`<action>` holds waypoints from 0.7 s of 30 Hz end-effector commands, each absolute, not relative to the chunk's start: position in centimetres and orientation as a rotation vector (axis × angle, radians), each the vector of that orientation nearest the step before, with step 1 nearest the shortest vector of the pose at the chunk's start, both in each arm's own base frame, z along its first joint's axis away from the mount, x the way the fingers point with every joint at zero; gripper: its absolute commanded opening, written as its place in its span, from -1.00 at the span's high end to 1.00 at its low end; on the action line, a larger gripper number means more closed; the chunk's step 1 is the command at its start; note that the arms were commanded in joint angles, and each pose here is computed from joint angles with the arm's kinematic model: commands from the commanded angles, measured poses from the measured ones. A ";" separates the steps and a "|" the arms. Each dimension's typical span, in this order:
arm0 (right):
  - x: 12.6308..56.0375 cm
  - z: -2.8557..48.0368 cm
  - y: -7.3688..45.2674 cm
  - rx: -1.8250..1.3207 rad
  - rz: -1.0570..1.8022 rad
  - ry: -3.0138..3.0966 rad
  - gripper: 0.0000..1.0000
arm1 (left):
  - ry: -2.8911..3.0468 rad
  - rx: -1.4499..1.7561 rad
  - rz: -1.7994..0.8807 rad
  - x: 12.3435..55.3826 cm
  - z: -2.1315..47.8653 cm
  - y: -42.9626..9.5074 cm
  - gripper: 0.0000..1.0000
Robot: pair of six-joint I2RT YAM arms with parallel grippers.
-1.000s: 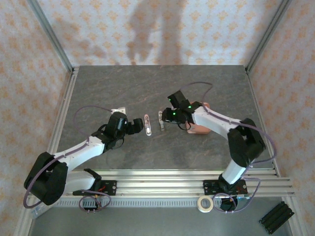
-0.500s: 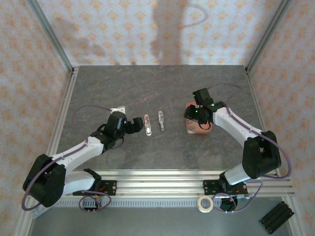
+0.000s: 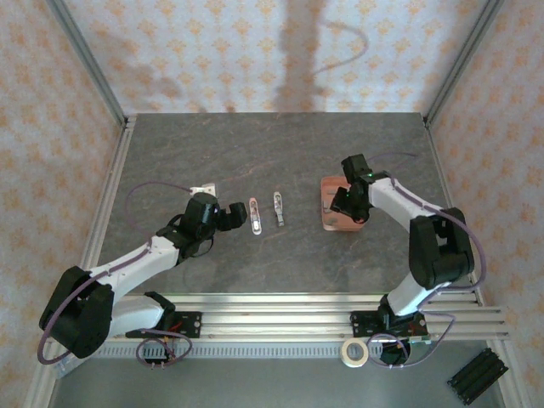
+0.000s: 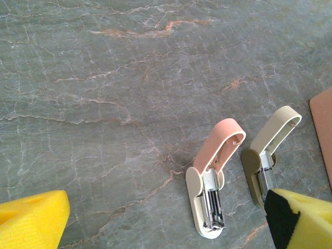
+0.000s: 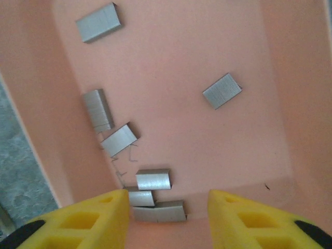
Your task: Load the staples into the stapler
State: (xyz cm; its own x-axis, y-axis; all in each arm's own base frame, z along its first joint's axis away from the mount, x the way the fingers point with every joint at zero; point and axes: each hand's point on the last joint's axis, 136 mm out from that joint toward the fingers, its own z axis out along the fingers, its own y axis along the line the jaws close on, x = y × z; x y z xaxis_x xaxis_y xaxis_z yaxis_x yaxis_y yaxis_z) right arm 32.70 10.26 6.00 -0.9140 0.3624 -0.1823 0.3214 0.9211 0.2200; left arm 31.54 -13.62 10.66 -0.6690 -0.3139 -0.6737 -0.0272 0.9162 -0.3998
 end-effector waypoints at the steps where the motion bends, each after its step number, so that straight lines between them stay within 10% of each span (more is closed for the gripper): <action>1: 33.4 6.3 10.3 0.490 0.248 2.885 0.16 | 2.239 -0.257 -0.420 32.7 11.8 -13.1 -0.96; 21: 39.3 6.3 10.9 0.415 0.181 2.884 0.03 | 2.245 -0.212 -0.394 33.4 11.3 -13.4 -0.96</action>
State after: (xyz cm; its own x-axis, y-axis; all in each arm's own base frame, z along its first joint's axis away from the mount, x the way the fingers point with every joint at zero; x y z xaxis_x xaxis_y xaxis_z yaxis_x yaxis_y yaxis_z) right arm 38.57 10.60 6.08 -0.9210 0.3317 -0.2044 0.3059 0.9405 0.1480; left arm 32.04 -13.84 9.84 -0.6879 -0.2780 -0.6705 -0.0192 0.9304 -0.3660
